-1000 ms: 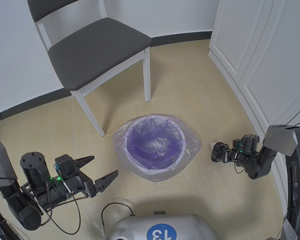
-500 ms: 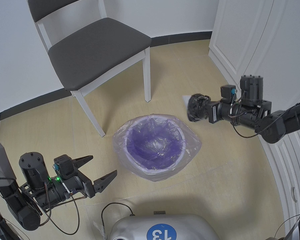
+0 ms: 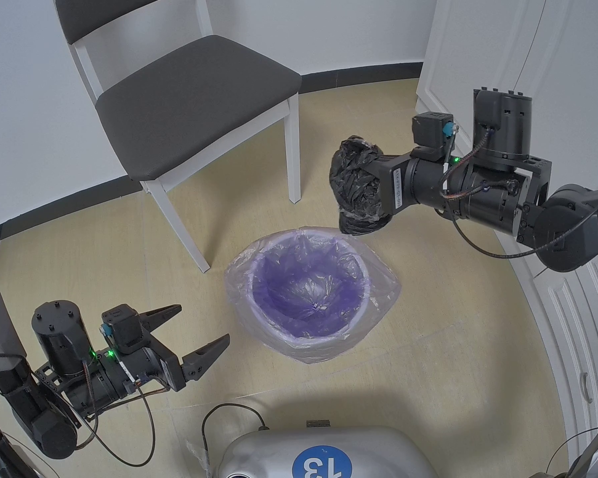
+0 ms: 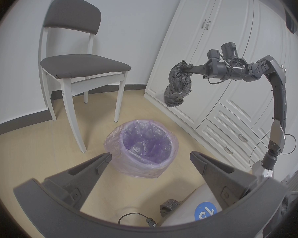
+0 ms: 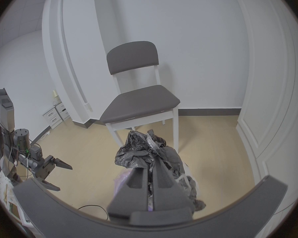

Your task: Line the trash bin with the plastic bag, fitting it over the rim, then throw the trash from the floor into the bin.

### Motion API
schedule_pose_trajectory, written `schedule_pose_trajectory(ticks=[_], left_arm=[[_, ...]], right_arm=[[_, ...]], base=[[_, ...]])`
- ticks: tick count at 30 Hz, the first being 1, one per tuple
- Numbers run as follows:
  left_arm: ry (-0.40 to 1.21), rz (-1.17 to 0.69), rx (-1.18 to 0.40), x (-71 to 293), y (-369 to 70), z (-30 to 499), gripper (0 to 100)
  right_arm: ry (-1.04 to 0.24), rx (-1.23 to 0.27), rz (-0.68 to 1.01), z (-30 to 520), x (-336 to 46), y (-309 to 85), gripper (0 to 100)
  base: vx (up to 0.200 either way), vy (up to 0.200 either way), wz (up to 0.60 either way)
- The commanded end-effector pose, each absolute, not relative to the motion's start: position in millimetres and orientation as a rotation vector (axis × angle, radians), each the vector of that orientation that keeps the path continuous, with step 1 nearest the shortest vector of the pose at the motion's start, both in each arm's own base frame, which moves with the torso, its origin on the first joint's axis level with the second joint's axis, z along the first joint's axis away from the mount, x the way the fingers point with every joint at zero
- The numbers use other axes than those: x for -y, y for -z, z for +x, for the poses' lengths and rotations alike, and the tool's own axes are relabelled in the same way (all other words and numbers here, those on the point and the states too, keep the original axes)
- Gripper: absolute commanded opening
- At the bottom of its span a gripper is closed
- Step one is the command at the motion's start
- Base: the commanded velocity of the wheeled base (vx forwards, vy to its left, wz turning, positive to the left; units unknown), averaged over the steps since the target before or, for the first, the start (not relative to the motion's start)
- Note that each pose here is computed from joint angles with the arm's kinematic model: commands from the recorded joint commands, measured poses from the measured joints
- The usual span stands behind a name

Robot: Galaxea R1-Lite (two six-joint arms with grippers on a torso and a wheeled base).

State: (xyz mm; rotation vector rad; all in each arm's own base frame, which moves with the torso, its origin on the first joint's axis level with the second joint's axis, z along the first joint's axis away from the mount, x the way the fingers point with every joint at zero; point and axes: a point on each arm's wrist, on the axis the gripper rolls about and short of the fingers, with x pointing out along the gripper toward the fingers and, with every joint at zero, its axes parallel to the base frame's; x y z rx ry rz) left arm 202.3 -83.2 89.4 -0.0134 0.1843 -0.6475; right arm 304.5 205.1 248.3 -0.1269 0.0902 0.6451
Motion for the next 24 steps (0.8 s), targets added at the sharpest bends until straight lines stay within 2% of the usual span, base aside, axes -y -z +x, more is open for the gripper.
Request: schedule_pose_trajectory(ticks=[1,6,12,24], left_arm=[[0.648,-0.014,-0.148,82.5,-95.1,200.5,100],[0.647,-0.014,-0.142,82.2,-96.4,200.0,100],[0.644,0.015,-0.138,81.6,-95.2,200.4,100],[0.614,0.02,-0.125,75.7,-97.1,203.5,100]], right_arm=[[-0.661,-0.116,-0.135,305.5,-212.4,-238.8,0],[-0.67,-0.133,-0.141,306.8,-217.4,-232.0,0],[-0.688,-0.262,-0.19,304.1,-222.6,-211.3,0],[-0.697,-0.374,-0.222,331.2,-246.2,-158.6,0]], base=[[0.0,0.0,0.0],[0.0,0.0,0.0],[0.0,0.0,0.0],[0.0,0.0,0.0]])
